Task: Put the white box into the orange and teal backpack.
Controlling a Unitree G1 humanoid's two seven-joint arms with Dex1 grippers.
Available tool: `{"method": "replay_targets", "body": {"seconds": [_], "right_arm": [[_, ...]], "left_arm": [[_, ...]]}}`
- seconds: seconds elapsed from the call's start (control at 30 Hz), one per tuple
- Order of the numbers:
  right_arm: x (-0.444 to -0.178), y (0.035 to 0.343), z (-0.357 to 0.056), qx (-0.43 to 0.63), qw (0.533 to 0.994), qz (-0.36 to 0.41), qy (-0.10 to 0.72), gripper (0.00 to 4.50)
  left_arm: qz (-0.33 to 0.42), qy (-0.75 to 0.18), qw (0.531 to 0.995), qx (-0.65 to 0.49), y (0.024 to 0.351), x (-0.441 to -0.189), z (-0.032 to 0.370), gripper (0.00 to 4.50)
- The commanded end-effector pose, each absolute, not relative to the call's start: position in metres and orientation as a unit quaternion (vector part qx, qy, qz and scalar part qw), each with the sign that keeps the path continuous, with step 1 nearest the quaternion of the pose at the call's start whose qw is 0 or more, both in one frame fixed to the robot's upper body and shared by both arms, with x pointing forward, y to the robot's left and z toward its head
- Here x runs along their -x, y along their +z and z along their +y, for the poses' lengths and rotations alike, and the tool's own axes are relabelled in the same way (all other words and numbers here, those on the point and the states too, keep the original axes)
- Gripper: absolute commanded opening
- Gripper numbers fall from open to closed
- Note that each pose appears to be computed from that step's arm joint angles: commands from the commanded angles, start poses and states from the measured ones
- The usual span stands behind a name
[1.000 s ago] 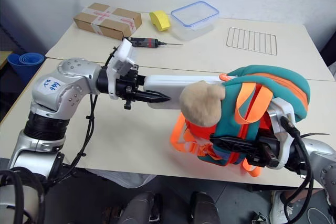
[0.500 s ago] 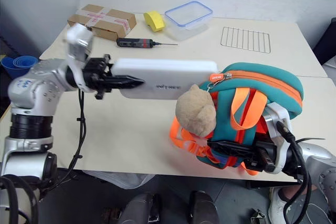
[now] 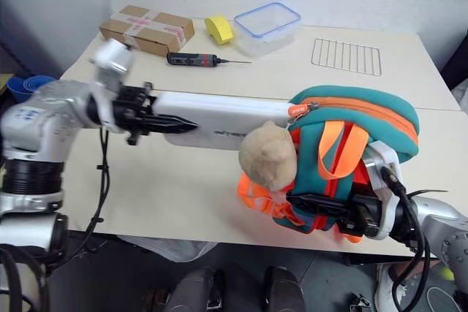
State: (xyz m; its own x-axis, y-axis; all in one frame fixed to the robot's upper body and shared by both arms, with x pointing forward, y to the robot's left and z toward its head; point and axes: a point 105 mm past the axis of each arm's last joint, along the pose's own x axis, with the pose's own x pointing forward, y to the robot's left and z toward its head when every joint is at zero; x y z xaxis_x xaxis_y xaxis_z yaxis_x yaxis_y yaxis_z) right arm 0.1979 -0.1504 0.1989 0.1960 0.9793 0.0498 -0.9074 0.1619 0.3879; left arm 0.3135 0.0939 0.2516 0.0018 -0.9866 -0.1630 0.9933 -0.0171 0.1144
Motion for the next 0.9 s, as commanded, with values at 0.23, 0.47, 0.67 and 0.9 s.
{"method": "replay_targets", "body": {"seconds": [0.23, 0.47, 0.67, 0.9], "right_arm": [[-0.195, 0.205, -0.145, -0.165, 0.744, 0.098, 0.640, 0.02], [-0.197, 0.202, -0.140, -0.165, 0.747, 0.091, 0.638, 0.02], [-0.197, 0.200, -0.140, -0.160, 0.755, 0.082, 0.631, 0.00], [-0.204, 0.196, -0.144, -0.163, 0.781, 0.055, 0.601, 0.00]], "left_arm": [[-0.043, -0.721, 0.662, -0.200, 0.270, -0.324, -0.003, 1.45], [0.002, -0.754, 0.627, -0.197, 0.247, -0.324, -0.068, 1.45], [-0.029, -0.763, 0.627, -0.157, 0.248, -0.320, -0.093, 1.77], [-0.083, -0.753, 0.641, -0.119, 0.264, -0.333, -0.035, 3.69]]}}
